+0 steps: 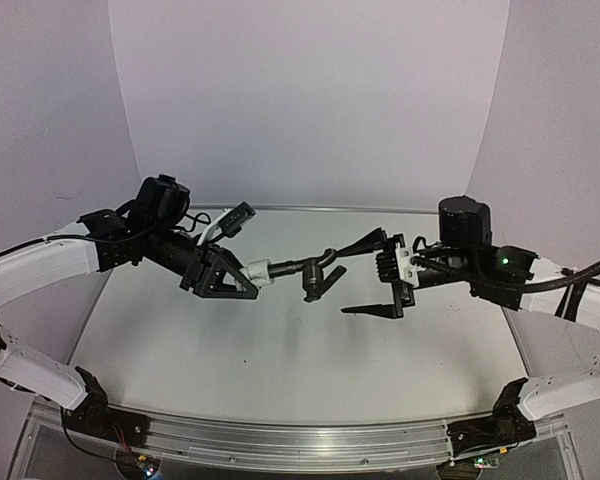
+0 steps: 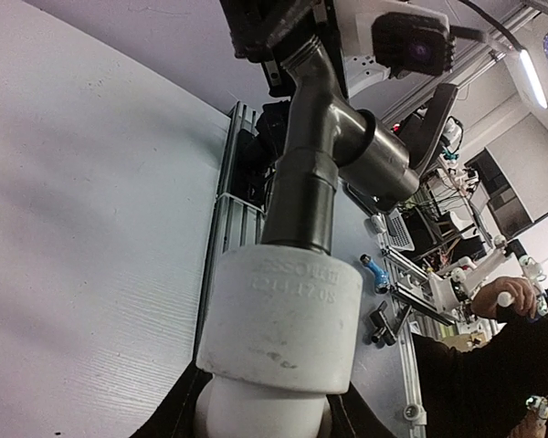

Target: Install the water faucets

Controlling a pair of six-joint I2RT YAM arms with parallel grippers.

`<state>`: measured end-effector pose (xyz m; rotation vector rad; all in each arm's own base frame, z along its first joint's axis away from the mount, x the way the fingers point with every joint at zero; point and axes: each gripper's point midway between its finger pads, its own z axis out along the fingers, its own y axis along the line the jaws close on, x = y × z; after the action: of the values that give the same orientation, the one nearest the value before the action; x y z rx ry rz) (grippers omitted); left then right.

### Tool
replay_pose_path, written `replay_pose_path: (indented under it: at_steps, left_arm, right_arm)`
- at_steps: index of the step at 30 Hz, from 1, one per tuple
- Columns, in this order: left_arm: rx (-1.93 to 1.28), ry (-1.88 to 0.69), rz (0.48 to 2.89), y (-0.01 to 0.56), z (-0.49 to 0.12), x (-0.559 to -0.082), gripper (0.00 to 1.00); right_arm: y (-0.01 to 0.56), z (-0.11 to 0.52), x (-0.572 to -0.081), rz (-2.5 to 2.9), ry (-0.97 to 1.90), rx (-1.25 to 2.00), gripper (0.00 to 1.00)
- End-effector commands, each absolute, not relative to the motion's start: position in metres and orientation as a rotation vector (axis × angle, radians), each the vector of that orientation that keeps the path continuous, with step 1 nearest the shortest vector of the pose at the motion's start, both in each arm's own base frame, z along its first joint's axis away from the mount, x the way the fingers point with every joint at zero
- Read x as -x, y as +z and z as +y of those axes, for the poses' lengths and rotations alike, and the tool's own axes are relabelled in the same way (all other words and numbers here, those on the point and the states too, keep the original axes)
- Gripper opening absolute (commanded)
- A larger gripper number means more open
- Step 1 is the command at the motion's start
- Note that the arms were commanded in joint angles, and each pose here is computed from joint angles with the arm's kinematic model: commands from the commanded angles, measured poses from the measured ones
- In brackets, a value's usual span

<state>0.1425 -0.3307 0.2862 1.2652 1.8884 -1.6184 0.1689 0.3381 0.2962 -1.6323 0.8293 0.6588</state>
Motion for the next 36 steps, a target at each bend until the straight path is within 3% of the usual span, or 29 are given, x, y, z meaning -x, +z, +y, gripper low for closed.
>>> replay_pose_path:
  at_steps: [1,12,21,22,23,24,25,31,32,36]
  left_arm:
    - [-1.300,-1.685,1.768,0.315,-0.336,-0.142,0.00]
    - [-1.302,-1.713,1.796,0.307,-0.338,-0.144,0.00]
    - [-1.304,-1.713,1.789,0.310,-0.343,-0.151,0.00]
    - [-1.299,-1.700,1.788,0.310,-0.343,-0.153,0.00]
    - [-1.295,-1.688,1.791,0.309,-0.343,-0.154,0.00]
    - [-1.283,-1.652,1.790,0.310,-0.343,-0.158,0.00]
    - [-1.268,-1.601,1.794,0.309,-0.342,-0.163,0.00]
    - [-1.184,-1.145,1.722,0.310,-0.334,-0.211,0.00]
    - [-1.128,-1.027,1.727,0.310,-0.331,-0.229,0.00]
    - [-0.933,-0.730,1.685,0.320,-0.315,-0.281,0.00]
  right_arm:
    - [0.326,0.351,-0.161,0.575,0.548,1.646,0.83]
    - [0.330,0.358,-0.172,0.587,0.503,1.619,0.87]
    - [0.324,0.378,-0.165,0.556,0.596,1.652,0.56]
    - [0.324,0.380,-0.166,0.578,0.620,1.648,0.45]
    - [0.323,0.381,-0.167,0.593,0.631,1.644,0.44]
    - [0.321,0.383,-0.169,0.632,0.661,1.636,0.35]
    - [0.322,0.385,-0.173,0.672,0.687,1.616,0.28]
    - [0.319,0.404,-0.193,1.071,1.039,1.409,0.09]
    - [0.319,0.409,-0.204,1.163,1.112,1.324,0.00]
    - [0.302,0.411,-0.264,1.723,1.544,0.755,0.00]
